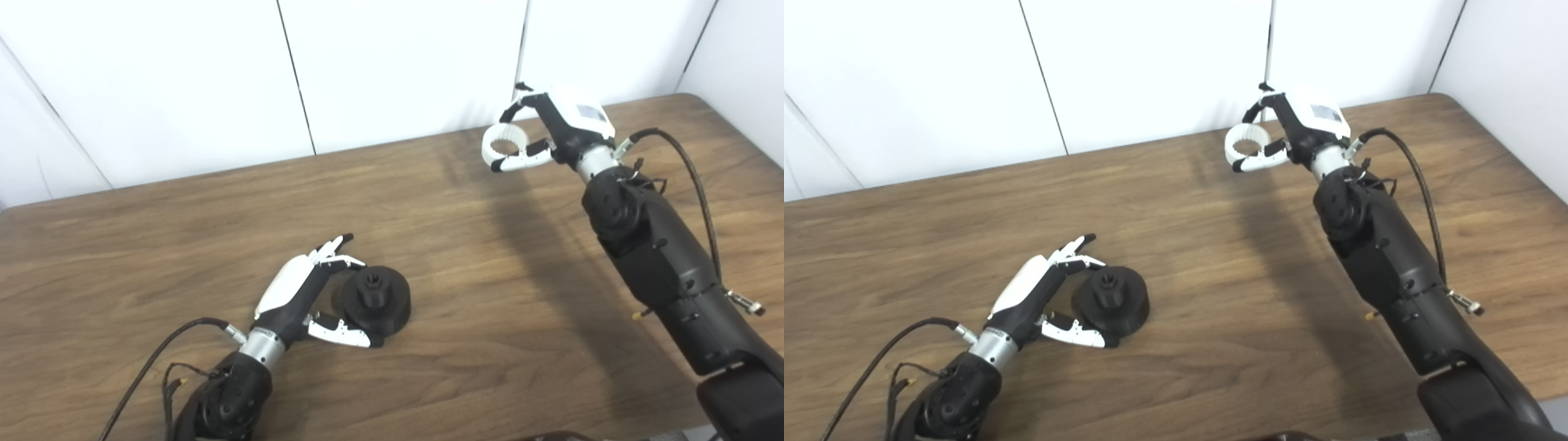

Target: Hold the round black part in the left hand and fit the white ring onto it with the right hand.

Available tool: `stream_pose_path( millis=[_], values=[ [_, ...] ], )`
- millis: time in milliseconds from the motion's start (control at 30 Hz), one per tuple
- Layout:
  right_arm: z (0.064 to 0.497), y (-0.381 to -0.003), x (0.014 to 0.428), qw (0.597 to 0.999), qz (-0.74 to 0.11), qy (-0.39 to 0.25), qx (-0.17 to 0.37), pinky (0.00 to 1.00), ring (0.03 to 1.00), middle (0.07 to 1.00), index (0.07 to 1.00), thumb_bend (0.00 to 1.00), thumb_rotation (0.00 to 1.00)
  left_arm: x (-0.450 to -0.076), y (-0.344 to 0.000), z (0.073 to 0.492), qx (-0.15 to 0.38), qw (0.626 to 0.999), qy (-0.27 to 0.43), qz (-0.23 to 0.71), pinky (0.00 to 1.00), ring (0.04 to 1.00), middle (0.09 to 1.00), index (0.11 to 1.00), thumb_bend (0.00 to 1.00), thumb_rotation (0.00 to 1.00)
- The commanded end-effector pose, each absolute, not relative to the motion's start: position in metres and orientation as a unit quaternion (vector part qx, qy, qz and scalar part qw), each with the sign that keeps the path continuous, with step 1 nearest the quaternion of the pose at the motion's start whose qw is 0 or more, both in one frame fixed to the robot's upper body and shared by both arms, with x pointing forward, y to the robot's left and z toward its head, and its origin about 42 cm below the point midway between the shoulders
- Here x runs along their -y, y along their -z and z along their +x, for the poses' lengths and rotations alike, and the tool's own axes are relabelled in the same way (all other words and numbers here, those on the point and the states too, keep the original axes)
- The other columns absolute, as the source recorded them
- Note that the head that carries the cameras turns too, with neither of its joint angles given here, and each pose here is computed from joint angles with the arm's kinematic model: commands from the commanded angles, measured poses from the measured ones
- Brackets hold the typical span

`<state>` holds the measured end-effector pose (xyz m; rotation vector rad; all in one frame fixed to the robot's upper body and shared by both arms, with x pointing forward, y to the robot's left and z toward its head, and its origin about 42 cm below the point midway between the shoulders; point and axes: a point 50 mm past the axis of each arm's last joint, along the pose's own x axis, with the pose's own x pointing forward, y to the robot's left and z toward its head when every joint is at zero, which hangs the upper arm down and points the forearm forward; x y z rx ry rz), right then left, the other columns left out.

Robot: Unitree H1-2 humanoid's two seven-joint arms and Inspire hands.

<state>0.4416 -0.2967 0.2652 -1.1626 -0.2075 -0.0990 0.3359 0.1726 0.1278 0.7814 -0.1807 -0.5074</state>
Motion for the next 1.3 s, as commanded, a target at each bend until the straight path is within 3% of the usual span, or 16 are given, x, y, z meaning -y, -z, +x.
stream_pose_path(
  millis=[0,167,467,533,600,667,1267],
  values=[
    [0.446,-0.306,0.295,0.821,-0.547,0.07,0.151,0.93,0.898,0.903,0.598,0.69,0.3,-0.171,-0.143,0.346,0.111,0.888,0.233,0.381,1.0,1.0,1.0,0.595,0.98,0.32],
    [0.442,-0.306,0.298,0.818,-0.55,0.066,0.157,0.91,0.895,0.899,0.592,0.69,0.28,-0.164,-0.145,0.347,0.113,0.884,0.235,0.389,1.0,1.0,1.0,0.6,0.98,0.34],
    [0.436,-0.302,0.296,0.825,-0.539,0.06,0.161,0.96,0.891,0.898,0.595,0.69,0.26,-0.158,-0.148,0.346,0.112,0.889,0.23,0.381,1.0,1.0,1.0,0.593,0.99,0.32],
    [0.433,-0.302,0.295,0.828,-0.532,0.059,0.167,0.94,0.888,0.891,0.586,0.73,0.22,-0.157,-0.148,0.345,0.113,0.888,0.23,0.382,1.0,1.0,1.0,0.596,0.98,0.33],
    [0.429,-0.302,0.292,0.832,-0.525,0.055,0.173,0.95,0.894,0.897,0.518,0.57,0.17,-0.157,-0.147,0.346,0.113,0.887,0.23,0.383,1.0,1.0,1.0,0.596,0.99,0.34],
    [0.424,-0.302,0.29,0.834,-0.519,0.051,0.177,0.96,0.896,0.9,0.5,0.53,0.16,-0.157,-0.146,0.346,0.113,0.887,0.231,0.383,1.0,1.0,1.0,0.598,0.99,0.35],
    [0.354,-0.294,0.253,0.839,-0.486,-0.003,0.245,0.86,0.856,0.882,0.494,0.52,0.15,-0.156,-0.147,0.348,0.113,0.887,0.227,0.385,1.0,1.0,1.0,0.598,0.98,0.33]
  ],
)
